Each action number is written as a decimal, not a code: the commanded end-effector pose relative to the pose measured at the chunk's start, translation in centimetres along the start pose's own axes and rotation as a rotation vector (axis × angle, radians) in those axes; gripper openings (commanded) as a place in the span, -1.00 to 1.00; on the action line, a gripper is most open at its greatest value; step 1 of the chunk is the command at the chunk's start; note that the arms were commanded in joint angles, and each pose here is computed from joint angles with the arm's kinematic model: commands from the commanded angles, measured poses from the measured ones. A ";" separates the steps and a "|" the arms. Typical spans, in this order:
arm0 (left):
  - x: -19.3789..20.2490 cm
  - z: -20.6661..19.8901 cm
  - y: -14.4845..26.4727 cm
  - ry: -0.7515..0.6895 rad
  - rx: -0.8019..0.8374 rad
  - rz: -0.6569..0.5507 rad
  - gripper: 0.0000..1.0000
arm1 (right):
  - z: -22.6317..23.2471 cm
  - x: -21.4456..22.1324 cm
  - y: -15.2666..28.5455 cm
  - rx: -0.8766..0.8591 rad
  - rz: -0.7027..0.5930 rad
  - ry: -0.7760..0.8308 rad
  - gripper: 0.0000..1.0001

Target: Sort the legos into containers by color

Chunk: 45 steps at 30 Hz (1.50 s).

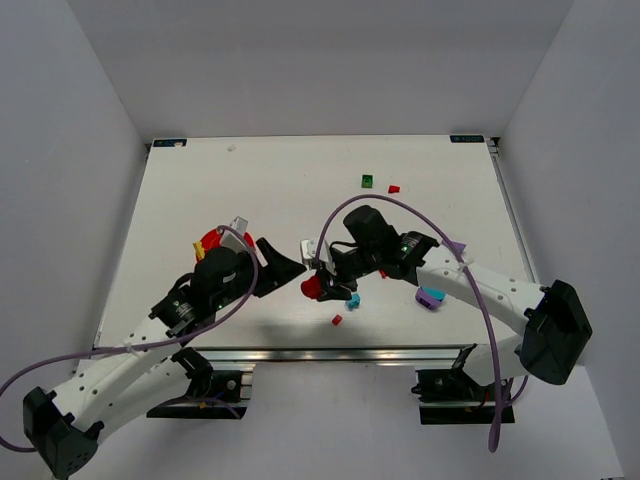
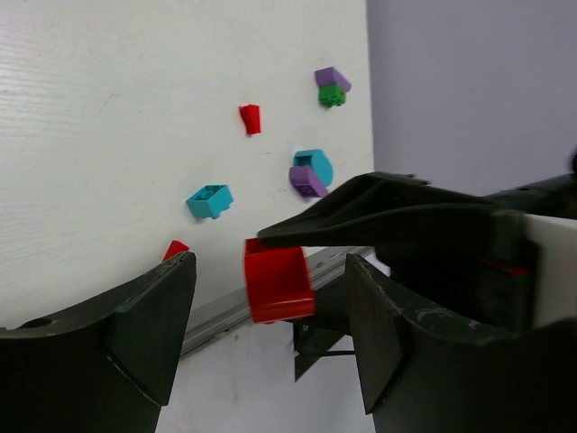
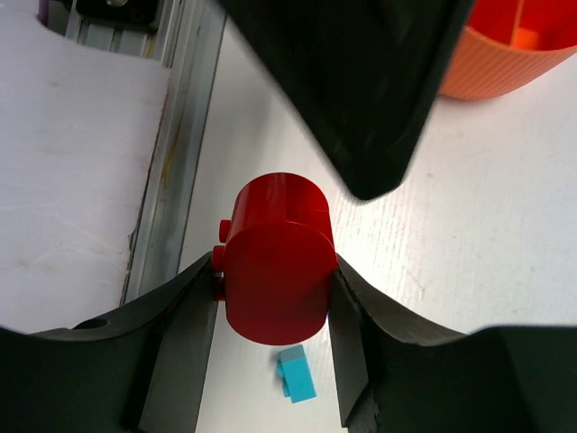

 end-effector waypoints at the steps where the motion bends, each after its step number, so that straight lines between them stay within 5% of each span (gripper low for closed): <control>1: -0.8 -1.8 1.3 0.036 0.078 -0.058 0.52 | 0.6 -0.6 0.3 -0.008 -0.045 0.052 -1.00; 6: -1.1 -1.8 1.0 0.040 0.090 -0.081 0.52 | 0.0 -0.5 0.3 0.018 -0.036 0.043 -1.00; 27: 2.0 -0.2 -1.8 0.007 0.048 0.142 0.43 | -2.5 -0.8 -0.8 0.106 -0.001 -0.018 -1.00; 36: 2.1 0.3 -1.9 -0.009 0.023 0.151 -0.12 | -2.7 -0.9 -0.3 0.136 -0.001 -0.028 -1.00; 40: 1.6 0.3 -2.1 -0.020 0.014 0.127 -0.37 | -2.7 -1.0 -0.1 0.140 -0.005 -0.027 -0.52; 42: 1.1 0.0 -2.1 -0.038 0.007 0.097 -0.63 | -2.5 -1.1 0.0 0.143 -0.006 -0.023 0.05; 44: 0.3 -0.4 -1.8 -0.071 -0.017 0.061 -0.77 | -2.4 -0.7 0.2 0.162 0.006 -0.025 0.42; 45: -0.6 -0.4 -1.8 -0.088 -0.048 -0.002 -0.88 | -2.5 -0.9 0.5 0.177 0.002 -0.022 0.45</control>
Point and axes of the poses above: each gripper's point midway between its finger pads, its own y axis back along the fingers, its own z axis along the line the jaws close on, x = y × z, the point moved 5 cm from there along y, back along the fingers, and after that the axes turned 11 degrees about y, right-handed, at the moved point
